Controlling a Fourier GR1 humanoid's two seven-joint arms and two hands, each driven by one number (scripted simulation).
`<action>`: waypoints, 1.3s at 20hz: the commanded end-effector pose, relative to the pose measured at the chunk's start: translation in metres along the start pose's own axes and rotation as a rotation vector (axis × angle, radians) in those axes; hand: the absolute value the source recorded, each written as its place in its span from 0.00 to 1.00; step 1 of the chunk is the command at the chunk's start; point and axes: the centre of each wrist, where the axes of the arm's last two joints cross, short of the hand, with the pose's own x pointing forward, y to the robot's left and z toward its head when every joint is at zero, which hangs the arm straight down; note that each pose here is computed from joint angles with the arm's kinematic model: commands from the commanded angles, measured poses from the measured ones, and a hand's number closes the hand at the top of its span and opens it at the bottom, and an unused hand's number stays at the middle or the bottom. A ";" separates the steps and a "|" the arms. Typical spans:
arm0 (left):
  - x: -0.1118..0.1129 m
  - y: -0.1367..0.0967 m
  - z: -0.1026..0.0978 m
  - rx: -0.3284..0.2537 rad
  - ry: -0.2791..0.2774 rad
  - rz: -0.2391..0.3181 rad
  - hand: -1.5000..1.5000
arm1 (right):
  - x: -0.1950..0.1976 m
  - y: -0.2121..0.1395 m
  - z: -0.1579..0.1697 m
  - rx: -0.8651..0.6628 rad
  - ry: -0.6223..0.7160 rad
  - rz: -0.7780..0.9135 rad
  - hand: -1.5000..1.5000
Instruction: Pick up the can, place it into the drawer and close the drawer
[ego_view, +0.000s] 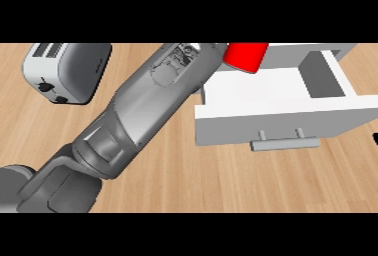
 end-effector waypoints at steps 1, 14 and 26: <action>-0.006 -0.001 -0.005 0.010 0.025 -0.008 1.00 | 0.008 -0.002 -0.012 0.003 -0.019 0.015 0.00; -0.024 -0.004 -0.007 0.061 0.007 -0.120 1.00 | -0.002 0.008 -0.024 0.021 -0.033 -0.007 0.00; -0.078 0.002 0.006 0.113 -0.001 -0.186 0.00 | 0.005 0.012 -0.037 0.038 -0.034 0.008 0.00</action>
